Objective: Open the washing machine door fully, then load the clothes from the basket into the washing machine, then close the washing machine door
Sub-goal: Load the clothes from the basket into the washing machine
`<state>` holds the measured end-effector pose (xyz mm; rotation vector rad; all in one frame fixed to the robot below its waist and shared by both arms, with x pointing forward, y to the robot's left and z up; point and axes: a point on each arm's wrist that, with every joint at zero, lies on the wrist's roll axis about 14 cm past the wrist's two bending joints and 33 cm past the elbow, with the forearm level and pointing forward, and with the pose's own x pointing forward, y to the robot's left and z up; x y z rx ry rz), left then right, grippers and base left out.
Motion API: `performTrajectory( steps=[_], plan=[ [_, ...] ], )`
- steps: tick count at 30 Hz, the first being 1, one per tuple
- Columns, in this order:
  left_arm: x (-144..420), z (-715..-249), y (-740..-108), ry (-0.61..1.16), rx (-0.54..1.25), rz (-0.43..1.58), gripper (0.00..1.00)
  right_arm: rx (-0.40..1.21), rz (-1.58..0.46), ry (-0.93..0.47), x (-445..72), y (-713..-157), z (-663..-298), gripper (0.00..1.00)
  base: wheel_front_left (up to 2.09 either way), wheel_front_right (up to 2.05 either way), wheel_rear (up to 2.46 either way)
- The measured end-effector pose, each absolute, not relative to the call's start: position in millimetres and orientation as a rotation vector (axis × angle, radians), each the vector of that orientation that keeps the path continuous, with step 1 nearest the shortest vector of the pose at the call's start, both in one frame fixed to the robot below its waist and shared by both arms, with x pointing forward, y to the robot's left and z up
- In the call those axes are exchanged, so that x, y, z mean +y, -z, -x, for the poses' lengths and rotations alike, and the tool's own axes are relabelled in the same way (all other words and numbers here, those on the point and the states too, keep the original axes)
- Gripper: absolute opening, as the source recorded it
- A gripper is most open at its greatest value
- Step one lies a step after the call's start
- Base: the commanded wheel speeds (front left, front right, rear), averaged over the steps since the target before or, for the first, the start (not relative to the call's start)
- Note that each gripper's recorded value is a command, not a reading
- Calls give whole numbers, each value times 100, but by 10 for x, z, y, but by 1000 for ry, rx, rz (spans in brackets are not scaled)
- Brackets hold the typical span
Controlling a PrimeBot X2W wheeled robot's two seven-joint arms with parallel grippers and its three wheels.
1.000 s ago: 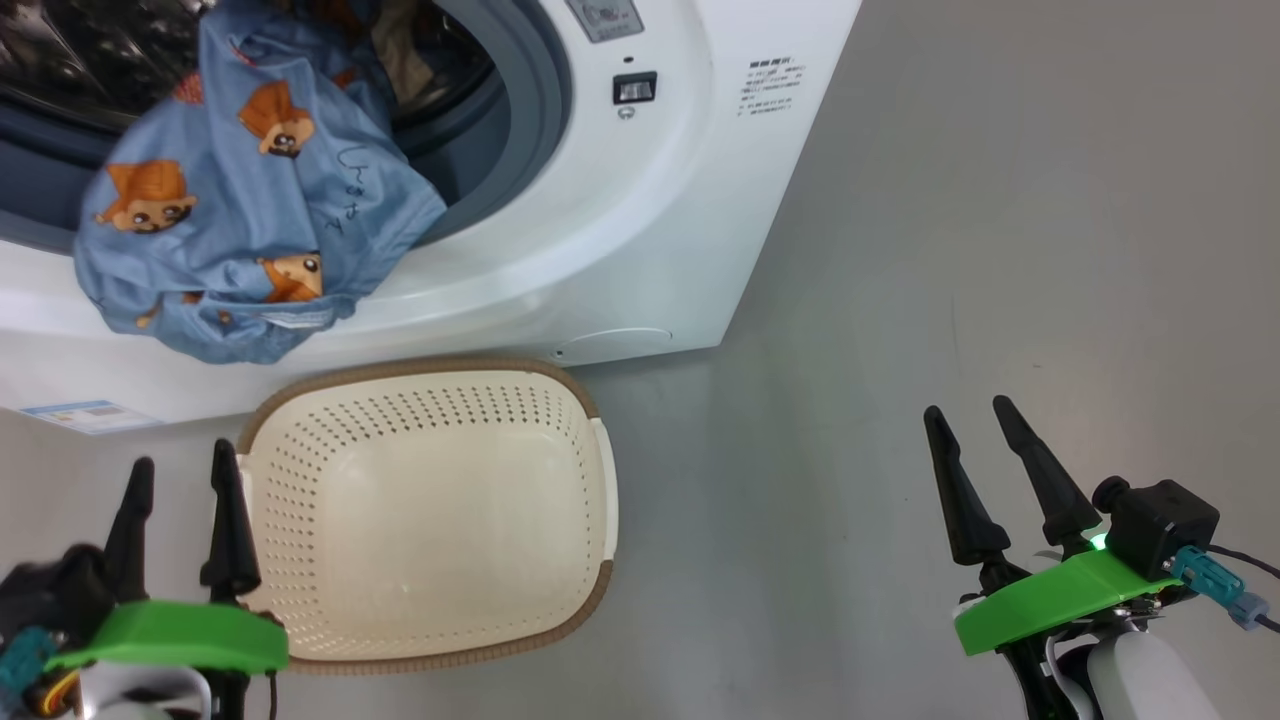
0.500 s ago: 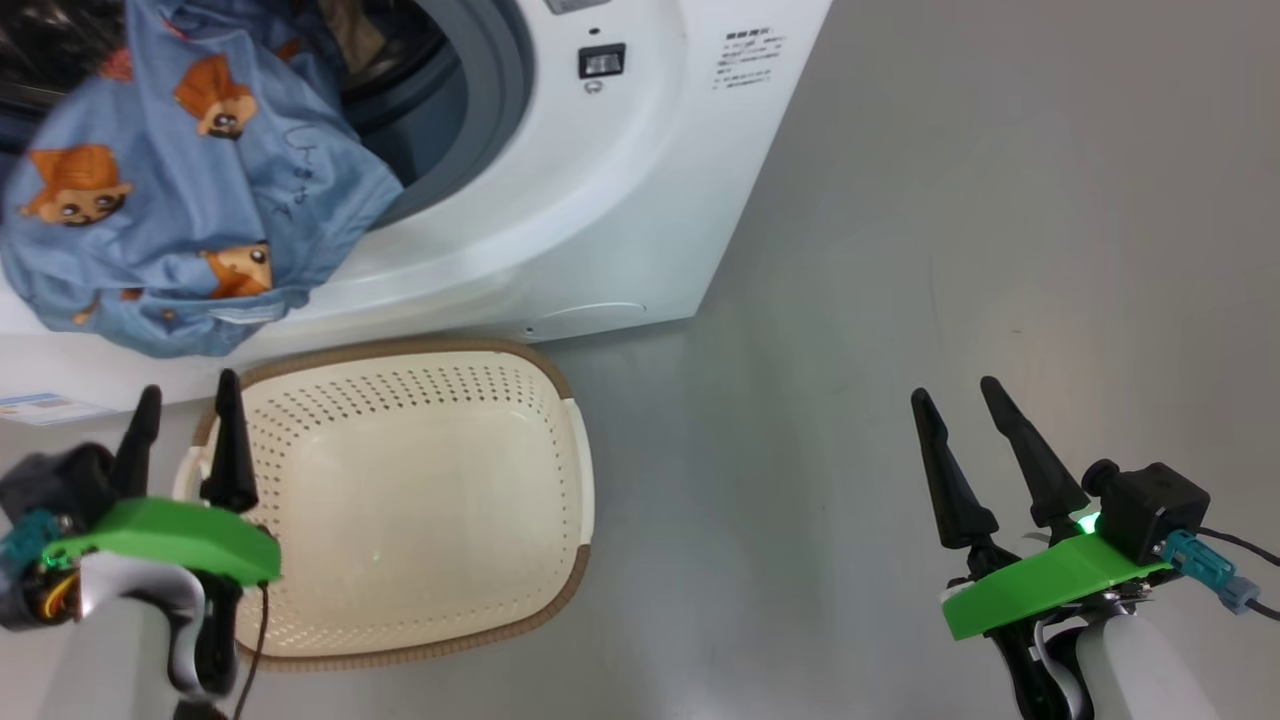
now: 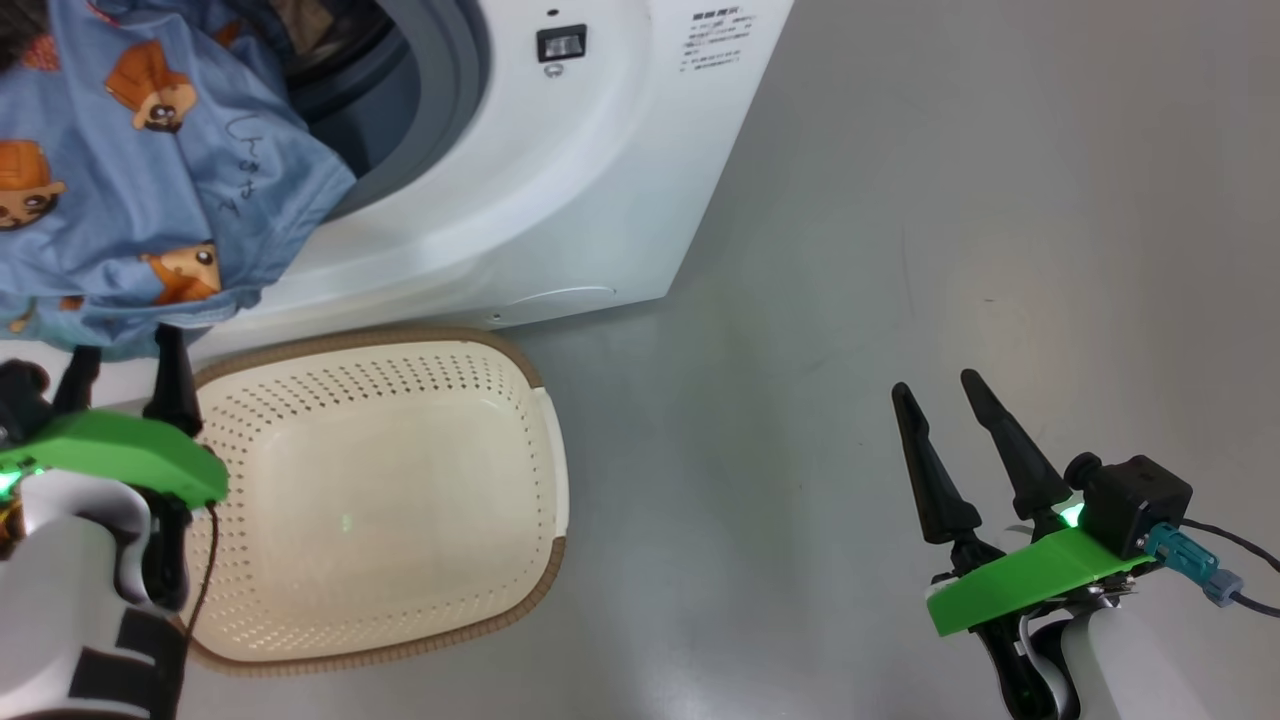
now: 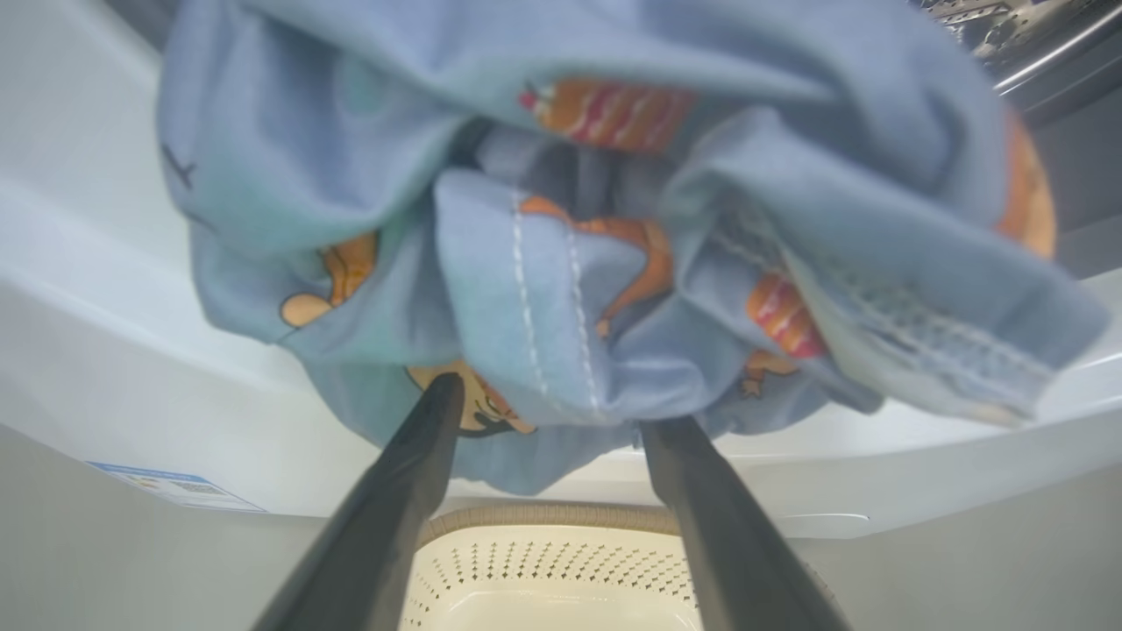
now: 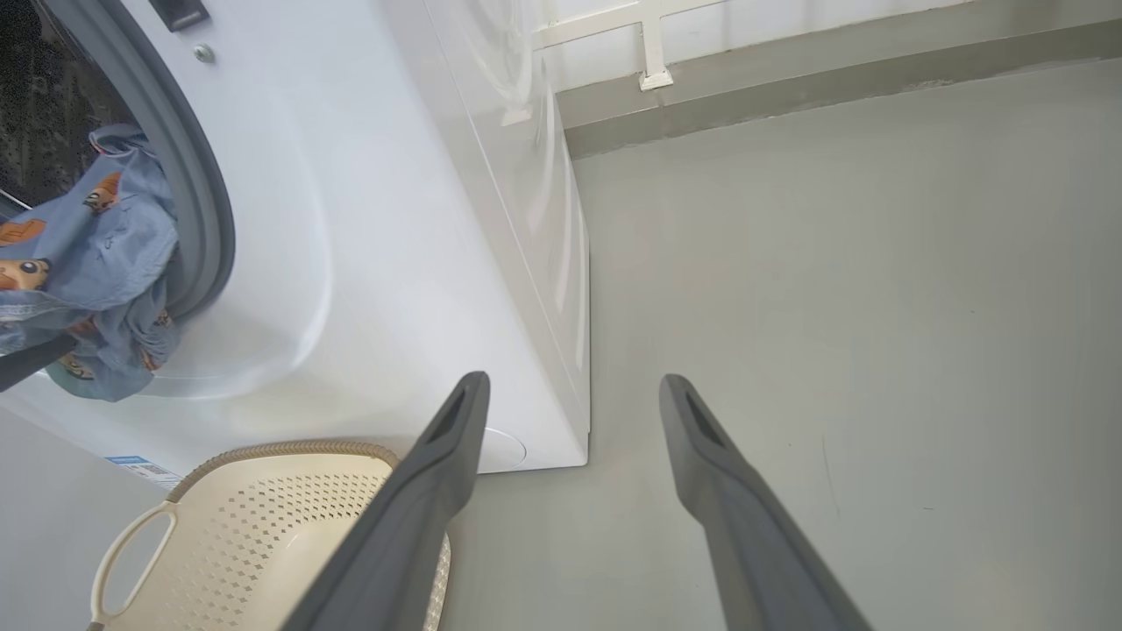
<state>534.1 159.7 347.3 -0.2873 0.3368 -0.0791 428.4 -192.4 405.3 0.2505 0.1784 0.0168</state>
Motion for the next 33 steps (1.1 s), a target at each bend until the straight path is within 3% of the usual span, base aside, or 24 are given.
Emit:
performTrajectory(
  steps=[9,10,14,15,33],
  plan=[
    [1568,-5512,-3502,97,333,277,100,173,-243,-8,-1967,-4070,-4294,100,0,0,0],
    [1565,-5526,-3504,98,333,276,93,173,-242,-7,-1971,-4070,-4296,100,0,0,0],
    [1572,-5558,-3512,99,328,276,4,172,-241,-5,-1981,-4071,-4305,100,0,0,0],
    [1575,-5561,-3516,98,327,279,0,172,-241,-5,-1981,-4069,-4306,100,0,0,0],
    [1477,-5735,-3964,156,174,303,0,177,-256,-21,-1884,-4018,-4373,100,0,0,0]
  ],
)
